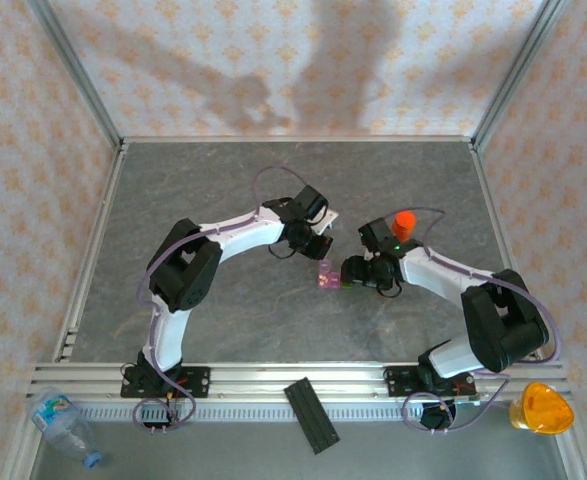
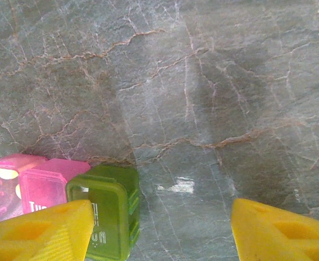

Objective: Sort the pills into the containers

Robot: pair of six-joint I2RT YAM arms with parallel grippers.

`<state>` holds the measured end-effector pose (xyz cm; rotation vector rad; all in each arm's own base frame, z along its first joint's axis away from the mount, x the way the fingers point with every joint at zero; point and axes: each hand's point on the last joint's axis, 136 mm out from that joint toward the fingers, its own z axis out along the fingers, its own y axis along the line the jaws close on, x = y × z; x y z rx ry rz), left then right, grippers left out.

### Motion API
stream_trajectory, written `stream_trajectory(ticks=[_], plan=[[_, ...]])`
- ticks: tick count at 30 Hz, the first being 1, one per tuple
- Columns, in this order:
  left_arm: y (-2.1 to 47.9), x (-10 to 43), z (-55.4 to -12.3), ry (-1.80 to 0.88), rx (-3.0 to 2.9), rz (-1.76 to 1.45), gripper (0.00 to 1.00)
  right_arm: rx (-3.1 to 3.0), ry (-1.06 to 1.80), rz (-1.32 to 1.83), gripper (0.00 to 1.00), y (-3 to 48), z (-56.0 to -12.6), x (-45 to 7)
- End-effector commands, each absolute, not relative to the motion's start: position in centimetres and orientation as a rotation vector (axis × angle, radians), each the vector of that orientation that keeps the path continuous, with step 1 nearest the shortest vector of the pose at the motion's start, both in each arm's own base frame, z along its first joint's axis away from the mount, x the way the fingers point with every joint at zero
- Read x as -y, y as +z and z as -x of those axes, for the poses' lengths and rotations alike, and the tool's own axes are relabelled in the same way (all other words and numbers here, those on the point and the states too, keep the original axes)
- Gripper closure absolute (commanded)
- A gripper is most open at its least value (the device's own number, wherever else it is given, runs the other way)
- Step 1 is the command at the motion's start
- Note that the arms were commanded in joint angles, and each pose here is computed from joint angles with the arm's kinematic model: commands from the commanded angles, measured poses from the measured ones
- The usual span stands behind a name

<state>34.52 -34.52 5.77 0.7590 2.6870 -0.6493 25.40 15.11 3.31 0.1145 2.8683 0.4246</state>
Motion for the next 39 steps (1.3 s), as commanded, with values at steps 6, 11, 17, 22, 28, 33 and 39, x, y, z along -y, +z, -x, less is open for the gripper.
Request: stream_trajectory(ticks=[6, 11, 17, 22, 28, 33, 39], plan=[[8.0, 35.4, -32.3, -0.703, -2.662, -0.837, 1.00, -2.893, 0.321, -0.147, 0.33, 2.1, -24.6, -13.8], [8.2, 35.5, -31.8, -0.708, -2.658, -0.855, 1.00, -2.892, 0.319, -0.150, 0.33, 2.1, -24.6, -13.7], [7.8, 35.1, -31.1, -0.703, -2.676, -0.863, 1.00, -2.892, 0.316, -0.146, 0.33, 2.2, -24.6, -13.7], [7.8, 35.0, -30.6, -0.708, -2.677, -0.870, 1.00, -2.894, 0.312, -0.149, 0.33, 2.1, -24.5, -13.6], [8.0, 34.9, -29.9, -0.715, -2.678, -0.877, 1.00, -2.891, 0.312, -0.147, 0.33, 2.1, -24.6, -13.6], [8.3, 35.1, -29.3, -0.721, -2.673, -0.891, 1.00, -2.892, 0.310, -0.149, 0.33, 2.1, -24.6, -13.6], [8.0, 35.3, -28.6, -0.722, -2.681, -0.909, 1.00, -2.892, 0.308, -0.149, 0.33, 2.1, -24.6, -13.6]])
